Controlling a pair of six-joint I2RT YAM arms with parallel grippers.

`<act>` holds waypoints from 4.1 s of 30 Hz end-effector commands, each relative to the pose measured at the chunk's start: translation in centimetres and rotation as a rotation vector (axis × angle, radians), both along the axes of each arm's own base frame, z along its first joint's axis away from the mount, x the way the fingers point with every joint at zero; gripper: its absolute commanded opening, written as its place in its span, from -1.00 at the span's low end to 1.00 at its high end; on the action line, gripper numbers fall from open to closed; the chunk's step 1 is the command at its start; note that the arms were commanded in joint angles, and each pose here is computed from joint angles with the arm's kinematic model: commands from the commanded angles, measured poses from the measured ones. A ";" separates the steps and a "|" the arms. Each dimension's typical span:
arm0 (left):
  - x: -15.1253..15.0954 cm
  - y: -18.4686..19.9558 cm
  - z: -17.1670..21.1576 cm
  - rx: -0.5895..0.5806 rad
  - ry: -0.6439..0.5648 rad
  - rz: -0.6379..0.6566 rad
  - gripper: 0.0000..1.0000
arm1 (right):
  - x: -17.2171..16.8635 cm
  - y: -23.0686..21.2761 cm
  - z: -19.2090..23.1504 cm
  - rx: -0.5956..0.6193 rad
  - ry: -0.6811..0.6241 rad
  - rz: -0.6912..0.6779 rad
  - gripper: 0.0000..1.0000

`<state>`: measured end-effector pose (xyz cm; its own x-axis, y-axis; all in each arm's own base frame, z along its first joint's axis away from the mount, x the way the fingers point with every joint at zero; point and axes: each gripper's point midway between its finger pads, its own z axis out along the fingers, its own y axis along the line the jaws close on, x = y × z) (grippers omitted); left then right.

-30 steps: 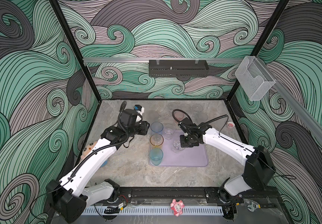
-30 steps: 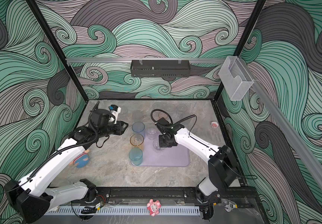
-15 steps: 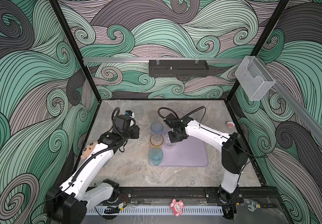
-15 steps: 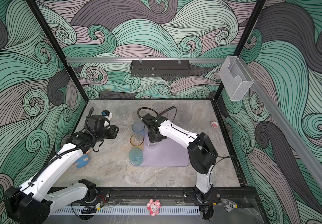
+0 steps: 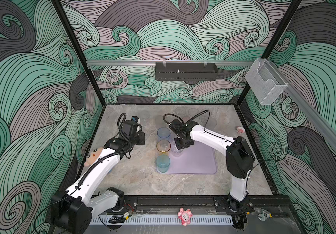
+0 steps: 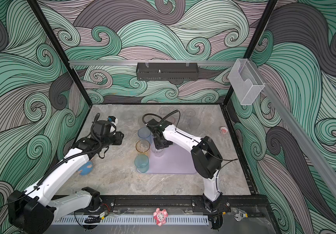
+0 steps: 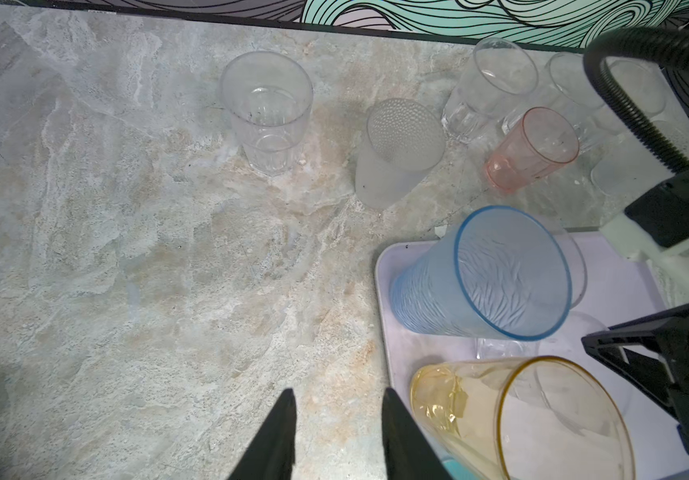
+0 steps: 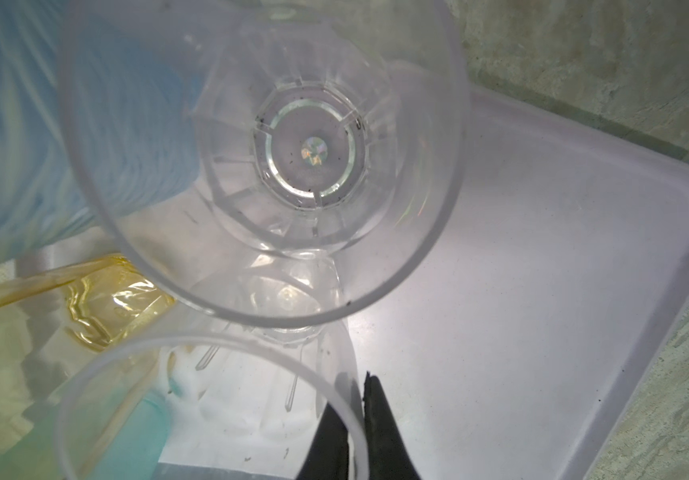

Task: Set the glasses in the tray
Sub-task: 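Draw the left gripper back toward another clear glass beyond the tray, then lower the left gripper around the clear glass and close, then lift the clear glass with the left gripper and carry it over the tray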

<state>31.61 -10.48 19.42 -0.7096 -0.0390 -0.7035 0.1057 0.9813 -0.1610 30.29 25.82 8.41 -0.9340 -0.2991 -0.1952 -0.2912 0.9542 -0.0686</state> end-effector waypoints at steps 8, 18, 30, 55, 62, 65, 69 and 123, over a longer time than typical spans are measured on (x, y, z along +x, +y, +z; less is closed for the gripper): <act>0.9 1.8 0.4 0.015 0.011 0.093 -0.23 | 0.0 -0.1 2.9 0.066 -0.029 -0.011 -0.43; 5.6 4.0 1.0 -0.281 0.099 0.277 -0.25 | 0.7 -3.5 7.7 0.183 -0.123 -0.064 -0.09; 14.5 4.9 -4.8 -0.254 0.322 0.312 -0.19 | 0.4 -5.2 7.2 0.244 -0.156 -0.065 -0.04; 21.3 4.6 -10.5 -0.088 0.362 0.295 -0.23 | -0.8 -6.4 6.4 0.267 -0.131 -0.050 -0.01; 21.5 4.9 -11.3 -0.078 0.375 0.308 -0.51 | -0.8 -6.0 6.6 0.287 -0.119 -0.052 -0.01; 21.5 4.6 -11.1 -0.088 0.376 0.302 -0.68 | -0.9 -6.0 6.9 0.290 -0.126 -0.057 -0.01; 21.2 4.5 -10.2 -0.097 0.370 0.295 -0.88 | -1.0 -6.3 7.3 0.292 -0.139 -0.067 -0.01; -4.1 -21.0 4.0 0.016 0.145 -0.319 -1.00 | -7.9 -6.8 18.6 0.456 -0.403 -0.169 0.22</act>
<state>27.76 -31.13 23.42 -0.7719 0.2199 -0.5964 0.3985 0.8984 -0.1844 22.45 19.67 27.53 -0.7881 0.0424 -0.6140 -0.1918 0.9310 0.3104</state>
